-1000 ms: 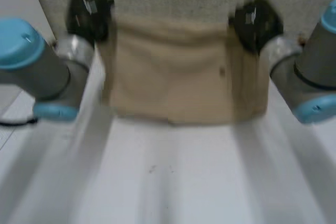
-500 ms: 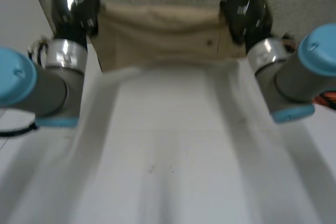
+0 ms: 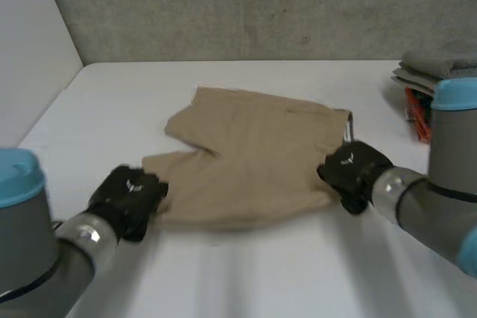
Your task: Fold the laundry.
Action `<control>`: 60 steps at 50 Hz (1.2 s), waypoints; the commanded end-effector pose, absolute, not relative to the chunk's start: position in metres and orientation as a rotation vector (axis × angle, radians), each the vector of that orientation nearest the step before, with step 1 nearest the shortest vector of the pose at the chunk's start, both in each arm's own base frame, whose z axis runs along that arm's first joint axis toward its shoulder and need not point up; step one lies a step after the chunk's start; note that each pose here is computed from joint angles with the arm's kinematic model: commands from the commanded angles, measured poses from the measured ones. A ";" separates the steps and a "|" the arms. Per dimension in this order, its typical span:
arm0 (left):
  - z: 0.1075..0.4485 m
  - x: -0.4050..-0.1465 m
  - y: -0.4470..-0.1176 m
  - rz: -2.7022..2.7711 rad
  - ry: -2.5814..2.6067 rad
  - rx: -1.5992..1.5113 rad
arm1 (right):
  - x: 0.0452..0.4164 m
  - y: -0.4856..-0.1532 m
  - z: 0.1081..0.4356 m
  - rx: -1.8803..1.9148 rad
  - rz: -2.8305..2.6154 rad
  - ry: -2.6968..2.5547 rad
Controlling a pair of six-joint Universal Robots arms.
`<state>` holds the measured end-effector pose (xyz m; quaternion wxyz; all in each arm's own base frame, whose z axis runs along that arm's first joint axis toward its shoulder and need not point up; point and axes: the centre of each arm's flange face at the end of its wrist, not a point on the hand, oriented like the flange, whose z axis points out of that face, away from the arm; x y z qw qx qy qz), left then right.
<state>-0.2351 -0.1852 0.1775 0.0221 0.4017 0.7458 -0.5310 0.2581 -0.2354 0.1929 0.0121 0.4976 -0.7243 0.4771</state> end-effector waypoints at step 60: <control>0.191 -0.323 -0.292 -2.260 1.864 1.069 | 0.226 -0.308 0.204 0.935 1.845 -2.426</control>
